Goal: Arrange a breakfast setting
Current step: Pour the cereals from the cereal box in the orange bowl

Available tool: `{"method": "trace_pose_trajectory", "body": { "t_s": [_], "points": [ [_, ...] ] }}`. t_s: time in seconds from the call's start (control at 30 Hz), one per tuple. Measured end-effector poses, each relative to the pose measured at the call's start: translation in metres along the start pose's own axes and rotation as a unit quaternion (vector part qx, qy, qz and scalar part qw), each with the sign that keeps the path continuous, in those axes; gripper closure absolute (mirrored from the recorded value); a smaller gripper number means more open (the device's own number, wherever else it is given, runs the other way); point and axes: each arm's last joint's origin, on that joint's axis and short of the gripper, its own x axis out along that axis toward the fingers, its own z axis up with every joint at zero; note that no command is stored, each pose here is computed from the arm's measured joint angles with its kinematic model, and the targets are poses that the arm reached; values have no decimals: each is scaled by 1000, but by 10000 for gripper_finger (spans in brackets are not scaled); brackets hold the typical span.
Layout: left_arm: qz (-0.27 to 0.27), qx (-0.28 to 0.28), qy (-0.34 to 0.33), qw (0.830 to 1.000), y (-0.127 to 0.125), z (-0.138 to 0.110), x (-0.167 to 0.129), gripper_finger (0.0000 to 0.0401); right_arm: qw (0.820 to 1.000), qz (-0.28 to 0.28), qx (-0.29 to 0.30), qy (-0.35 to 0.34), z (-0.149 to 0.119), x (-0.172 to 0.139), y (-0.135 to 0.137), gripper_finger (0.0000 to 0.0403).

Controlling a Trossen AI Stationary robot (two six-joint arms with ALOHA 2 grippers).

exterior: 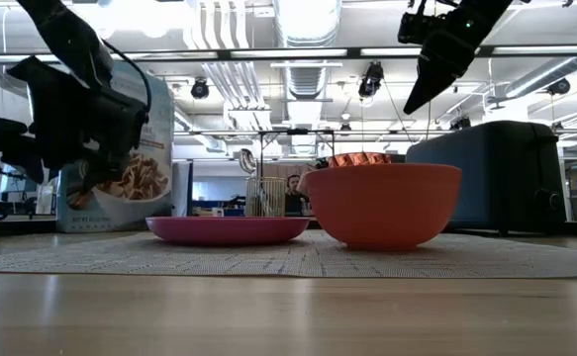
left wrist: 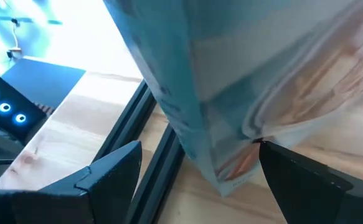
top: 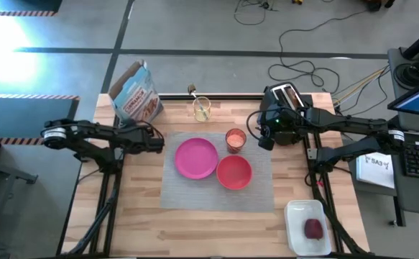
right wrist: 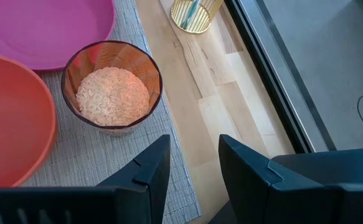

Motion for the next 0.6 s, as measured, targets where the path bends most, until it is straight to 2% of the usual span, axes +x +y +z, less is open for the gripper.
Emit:
{"method": "trace_pose_trajectory", "body": {
  "t_s": [0.6],
  "points": [
    [18,-33,-86,996,-15,-26,19,94,1000,0,0,0,0,0,0,275]
  ]
}}
